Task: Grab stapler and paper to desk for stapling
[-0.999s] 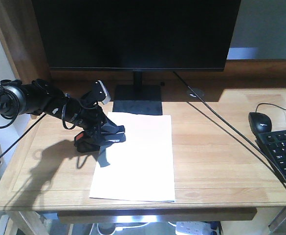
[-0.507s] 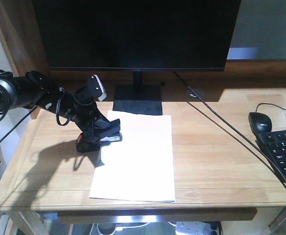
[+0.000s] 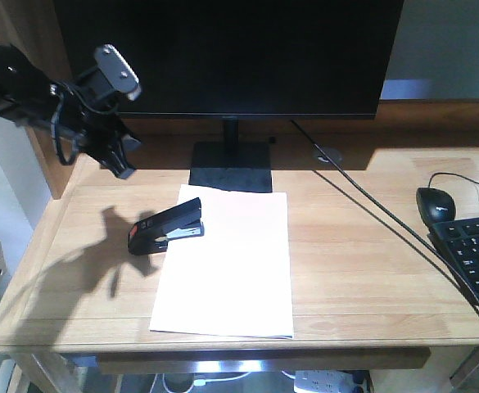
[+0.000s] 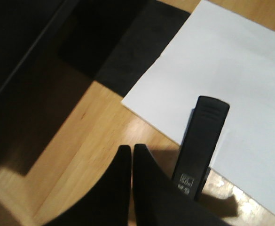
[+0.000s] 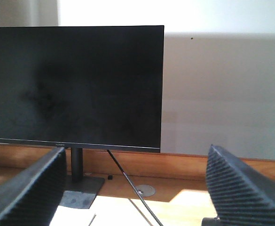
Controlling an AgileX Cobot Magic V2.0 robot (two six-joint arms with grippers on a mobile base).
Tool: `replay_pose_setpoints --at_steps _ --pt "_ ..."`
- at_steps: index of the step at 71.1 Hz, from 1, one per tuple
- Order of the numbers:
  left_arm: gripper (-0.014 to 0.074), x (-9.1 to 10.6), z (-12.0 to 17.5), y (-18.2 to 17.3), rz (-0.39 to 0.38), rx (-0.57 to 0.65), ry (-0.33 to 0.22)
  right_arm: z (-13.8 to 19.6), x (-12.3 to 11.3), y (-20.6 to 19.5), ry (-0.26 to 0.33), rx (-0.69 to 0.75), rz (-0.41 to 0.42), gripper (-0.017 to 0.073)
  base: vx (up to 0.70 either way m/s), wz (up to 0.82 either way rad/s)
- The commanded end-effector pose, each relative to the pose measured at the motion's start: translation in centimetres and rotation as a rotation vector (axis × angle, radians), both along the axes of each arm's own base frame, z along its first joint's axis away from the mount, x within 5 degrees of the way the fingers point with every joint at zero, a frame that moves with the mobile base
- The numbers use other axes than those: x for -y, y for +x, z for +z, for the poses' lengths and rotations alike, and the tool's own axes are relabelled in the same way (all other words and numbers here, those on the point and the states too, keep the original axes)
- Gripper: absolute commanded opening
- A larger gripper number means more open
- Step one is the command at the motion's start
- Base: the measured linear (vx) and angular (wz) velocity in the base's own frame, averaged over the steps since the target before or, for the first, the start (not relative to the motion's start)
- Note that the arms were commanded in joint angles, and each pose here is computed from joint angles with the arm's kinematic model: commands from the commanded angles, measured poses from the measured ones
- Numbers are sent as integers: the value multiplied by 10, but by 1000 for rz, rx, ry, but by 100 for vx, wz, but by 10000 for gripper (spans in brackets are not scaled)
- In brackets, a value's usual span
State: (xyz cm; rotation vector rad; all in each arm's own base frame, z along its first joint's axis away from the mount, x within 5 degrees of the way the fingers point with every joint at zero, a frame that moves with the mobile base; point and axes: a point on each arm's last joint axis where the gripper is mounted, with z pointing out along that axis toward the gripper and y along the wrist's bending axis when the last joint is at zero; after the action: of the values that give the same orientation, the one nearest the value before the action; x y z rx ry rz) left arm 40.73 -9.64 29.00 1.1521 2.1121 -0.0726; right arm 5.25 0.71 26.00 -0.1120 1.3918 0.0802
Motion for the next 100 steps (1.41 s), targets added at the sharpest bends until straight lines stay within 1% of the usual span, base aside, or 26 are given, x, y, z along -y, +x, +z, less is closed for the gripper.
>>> replay_pose_setpoints --at_steps 1,4,7,8,14,15,16,22,24,28,30,33,35,41,60,70,77,82,88,100 --pt "-6 -11 51 -19 125 103 -14 9 2 -1 -56 30 -35 580 0 0" --pt "-6 -15 60 -24 179 108 -13 9 2 -1 -56 30 -35 580 0 0" --pt "-6 -19 69 -29 240 116 -26 9 2 -1 -56 30 -35 580 0 0" --pt "-6 -21 71 -31 273 114 -45 9 2 -1 -56 30 -35 580 0 0" --pt "-6 -28 89 -42 402 128 -100 9 2 -1 -56 30 -35 580 0 0" --pt "-6 -30 92 -44 436 122 -122 9 2 -1 -56 30 -35 580 0 0" --pt "-6 -31 94 -46 459 119 -133 9 2 -1 -56 30 -35 580 0 0" --pt "-6 -38 107 -57 572 133 -182 9 2 -1 -56 30 -35 580 0 0" --pt "-6 -41 113 -61 597 150 -188 9 2 -1 -56 30 -35 580 0 0" --pt "-6 -44 121 -68 648 165 -220 9 2 -1 -56 30 -35 580 0 0" --pt "-6 -46 127 -73 680 173 -252 9 2 -1 -56 30 -35 580 0 0" --pt "-6 -48 132 -77 712 184 -283 9 2 -1 -56 30 -35 580 0 0" --pt "-6 -49 138 -82 741 190 -319 9 2 -1 -56 30 -35 580 0 0" --pt "-6 -53 149 -95 793 201 -381 9 2 -1 -56 30 -35 580 0 0" --pt "-6 -60 187 -136 771 311 -460 9 2 -1 -56 30 -35 580 0 0" --pt "-6 -63 194 -156 745 376 -502 9 2 -1 -56 30 -35 580 0 0" --pt "-6 -64 188 -171 716 427 -532 9 2 -1 -56 30 -35 580 0 0" --pt "-6 -65 177 -181 705 432 -545 9 2 -1 -56 30 -35 580 0 0" --pt "-6 -67 158 -195 700 421 -541 9 2 -1 -56 30 -35 580 0 0" --pt "-6 -71 124 -226 676 441 -555 9 2 -1 -56 30 -35 580 0 0"
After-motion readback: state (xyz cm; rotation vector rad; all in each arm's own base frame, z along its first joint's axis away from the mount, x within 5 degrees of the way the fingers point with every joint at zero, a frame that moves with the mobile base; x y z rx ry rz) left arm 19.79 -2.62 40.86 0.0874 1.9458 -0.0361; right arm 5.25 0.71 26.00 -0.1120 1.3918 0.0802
